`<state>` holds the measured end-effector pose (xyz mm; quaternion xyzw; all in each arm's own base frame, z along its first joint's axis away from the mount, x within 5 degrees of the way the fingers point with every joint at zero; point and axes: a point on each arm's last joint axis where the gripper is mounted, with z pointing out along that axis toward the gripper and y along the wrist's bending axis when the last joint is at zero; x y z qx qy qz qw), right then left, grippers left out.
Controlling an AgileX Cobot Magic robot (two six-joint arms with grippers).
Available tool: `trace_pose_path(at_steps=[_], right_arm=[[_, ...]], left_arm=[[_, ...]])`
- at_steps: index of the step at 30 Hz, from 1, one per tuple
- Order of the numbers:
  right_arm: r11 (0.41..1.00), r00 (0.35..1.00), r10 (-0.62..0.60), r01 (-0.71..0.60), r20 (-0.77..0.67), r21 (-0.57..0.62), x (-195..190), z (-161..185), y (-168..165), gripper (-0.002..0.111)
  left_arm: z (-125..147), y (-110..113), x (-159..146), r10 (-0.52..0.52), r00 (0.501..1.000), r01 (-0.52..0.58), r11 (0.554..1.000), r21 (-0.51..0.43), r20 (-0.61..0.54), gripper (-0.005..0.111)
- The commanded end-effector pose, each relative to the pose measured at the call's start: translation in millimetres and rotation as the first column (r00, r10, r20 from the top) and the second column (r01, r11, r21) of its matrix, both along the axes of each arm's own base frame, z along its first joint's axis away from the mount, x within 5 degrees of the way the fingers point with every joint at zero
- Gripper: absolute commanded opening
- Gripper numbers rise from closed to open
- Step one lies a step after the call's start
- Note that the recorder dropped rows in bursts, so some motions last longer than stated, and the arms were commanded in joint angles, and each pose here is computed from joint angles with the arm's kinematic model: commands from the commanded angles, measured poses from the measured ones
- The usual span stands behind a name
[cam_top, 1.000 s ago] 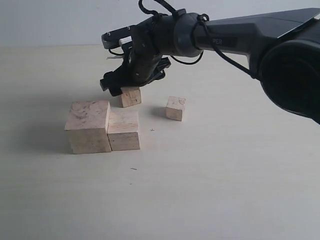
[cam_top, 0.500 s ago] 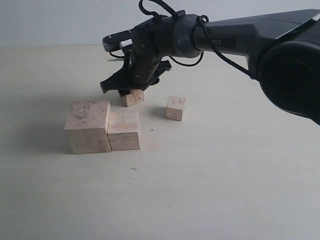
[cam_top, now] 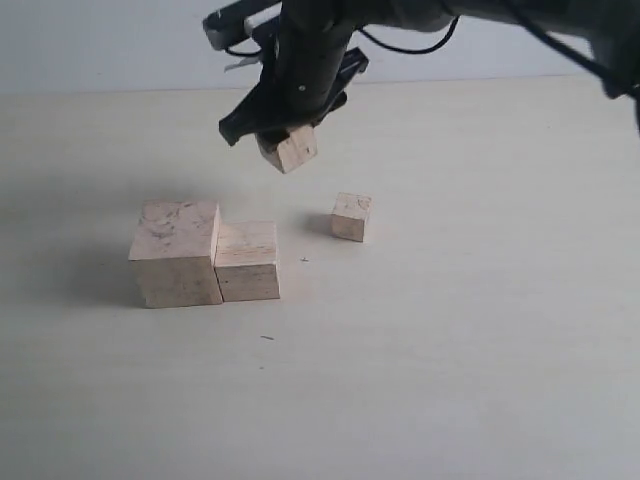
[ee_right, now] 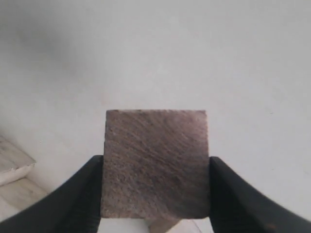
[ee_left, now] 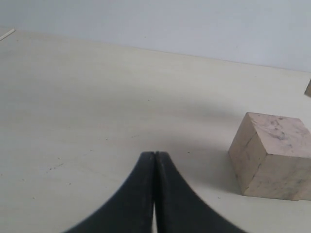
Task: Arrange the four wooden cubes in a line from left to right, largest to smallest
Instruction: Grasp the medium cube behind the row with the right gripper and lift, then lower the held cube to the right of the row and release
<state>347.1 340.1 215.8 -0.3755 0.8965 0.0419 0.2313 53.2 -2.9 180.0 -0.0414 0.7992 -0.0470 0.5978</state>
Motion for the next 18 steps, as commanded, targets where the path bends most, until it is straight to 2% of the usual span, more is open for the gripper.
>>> trace_pose_path(at_steps=[1,9,14,18], right_arm=[[1.000,1.000,0.015,-0.015,0.012,0.002,-1,32,-17,0.000],[0.990,0.997,0.078,-0.079,0.015,0.117,-28,28,-46,0.000],[0.977,0.976,0.202,-0.207,0.081,0.057,-59,14,-77,0.000],[0.955,0.956,0.292,-0.293,0.033,0.051,-75,-6,-88,0.000]], left_arm=[[1,0,0,-0.006,1.000,0.006,1.000,0.005,0.014,0.000],[1,0,0,-0.006,1.000,0.006,1.000,0.005,0.014,0.000],[1,0,0,-0.006,1.000,0.006,1.000,0.005,0.014,0.000],[1,0,0,-0.006,1.000,0.006,1.000,0.005,0.014,0.000]])
